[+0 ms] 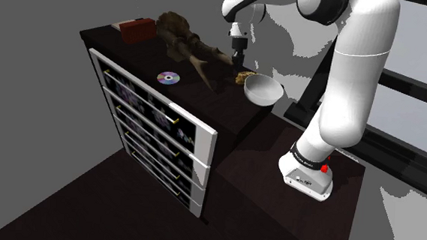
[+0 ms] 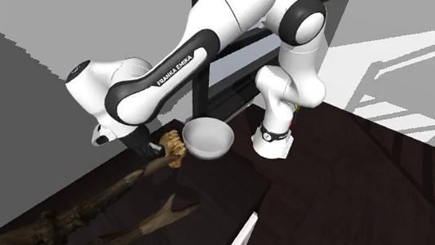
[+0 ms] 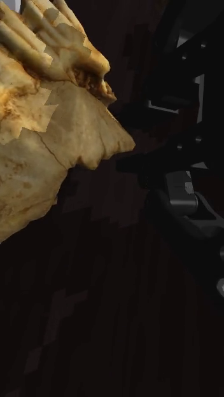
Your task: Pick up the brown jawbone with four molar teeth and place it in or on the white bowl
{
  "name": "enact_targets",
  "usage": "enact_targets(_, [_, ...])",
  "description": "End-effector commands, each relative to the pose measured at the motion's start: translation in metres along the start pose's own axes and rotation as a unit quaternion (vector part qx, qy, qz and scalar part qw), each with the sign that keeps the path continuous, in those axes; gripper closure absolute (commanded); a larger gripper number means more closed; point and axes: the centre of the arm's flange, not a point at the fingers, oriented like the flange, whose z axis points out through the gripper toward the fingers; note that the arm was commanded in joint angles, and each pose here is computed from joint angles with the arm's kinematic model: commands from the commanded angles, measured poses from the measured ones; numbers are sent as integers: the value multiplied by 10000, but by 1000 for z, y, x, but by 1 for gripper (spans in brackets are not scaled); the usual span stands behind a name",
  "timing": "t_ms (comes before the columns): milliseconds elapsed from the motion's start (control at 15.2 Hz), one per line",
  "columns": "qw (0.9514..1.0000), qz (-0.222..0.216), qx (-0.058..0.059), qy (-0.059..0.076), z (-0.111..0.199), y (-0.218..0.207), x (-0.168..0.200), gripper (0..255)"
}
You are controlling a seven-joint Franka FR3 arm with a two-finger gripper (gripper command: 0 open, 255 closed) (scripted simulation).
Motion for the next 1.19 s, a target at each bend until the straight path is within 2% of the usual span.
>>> enact_targets(0, [10000, 3, 12, -15, -8, -3, -3, 255])
enact_targets(858, [10000, 3, 12, -15, -71, -25, -19, 255])
enact_targets(924, [10000, -3, -1, 5, -66, -23, -17, 255])
enact_targets(990, [10000, -3, -1, 5, -66, -23, -17, 0])
enact_targets(1056, [9977, 241, -585, 237, -64, -46, -37, 0])
enact_targets(1122, [9909, 484, -1167, 469, -59, -69, -55, 0])
